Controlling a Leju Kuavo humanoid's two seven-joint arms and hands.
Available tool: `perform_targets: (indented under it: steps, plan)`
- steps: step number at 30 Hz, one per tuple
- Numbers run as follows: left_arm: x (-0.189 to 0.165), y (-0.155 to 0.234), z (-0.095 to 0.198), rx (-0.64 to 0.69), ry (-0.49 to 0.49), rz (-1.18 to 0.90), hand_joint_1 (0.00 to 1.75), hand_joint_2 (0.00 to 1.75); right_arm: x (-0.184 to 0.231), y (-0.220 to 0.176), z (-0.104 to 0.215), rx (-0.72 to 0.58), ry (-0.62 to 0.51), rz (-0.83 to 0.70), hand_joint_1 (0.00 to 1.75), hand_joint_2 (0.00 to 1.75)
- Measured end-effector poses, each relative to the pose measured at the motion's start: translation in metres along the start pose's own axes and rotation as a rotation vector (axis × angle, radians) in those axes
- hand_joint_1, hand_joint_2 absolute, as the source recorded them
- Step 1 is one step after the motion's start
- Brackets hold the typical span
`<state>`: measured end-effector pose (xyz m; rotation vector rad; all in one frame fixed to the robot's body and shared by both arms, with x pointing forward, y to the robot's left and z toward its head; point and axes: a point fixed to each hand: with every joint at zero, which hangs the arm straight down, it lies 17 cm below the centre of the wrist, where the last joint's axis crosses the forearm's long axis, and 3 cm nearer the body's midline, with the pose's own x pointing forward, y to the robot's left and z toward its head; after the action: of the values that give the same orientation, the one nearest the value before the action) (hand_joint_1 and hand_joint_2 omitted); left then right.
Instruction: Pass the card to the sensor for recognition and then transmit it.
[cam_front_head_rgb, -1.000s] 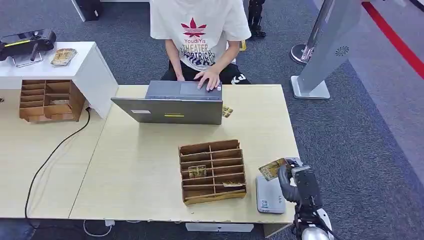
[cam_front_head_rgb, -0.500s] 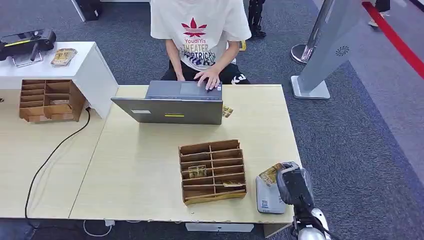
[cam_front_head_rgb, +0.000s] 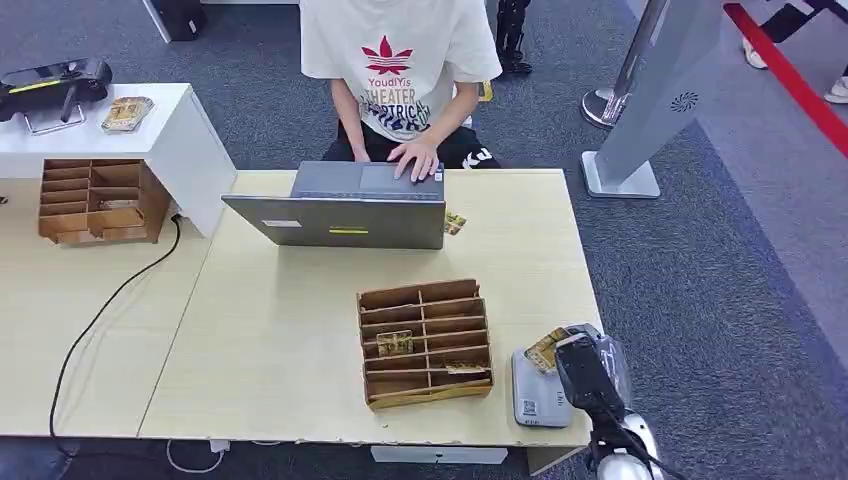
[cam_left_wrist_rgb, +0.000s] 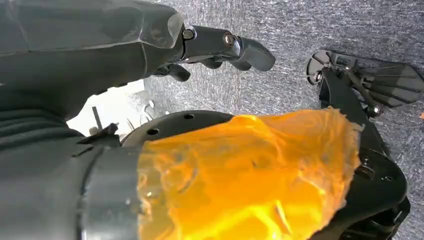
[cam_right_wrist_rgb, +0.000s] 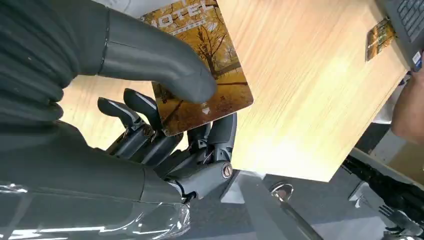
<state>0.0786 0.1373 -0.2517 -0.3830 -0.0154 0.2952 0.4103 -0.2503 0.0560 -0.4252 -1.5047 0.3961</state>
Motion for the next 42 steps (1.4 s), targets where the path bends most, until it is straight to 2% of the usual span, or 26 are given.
perform_targets:
  steps: [28,42]
  plan:
    - [-0.001,0.001,0.0,0.007,0.006,-0.01,0.0,0.0,-0.044,0.003,0.004,0.002,0.096,0.294,1.75,1.75]
    - [-0.003,0.001,0.0,0.007,0.015,-0.013,0.0,0.0,-0.056,0.009,0.011,0.026,0.117,0.323,1.75,1.75]
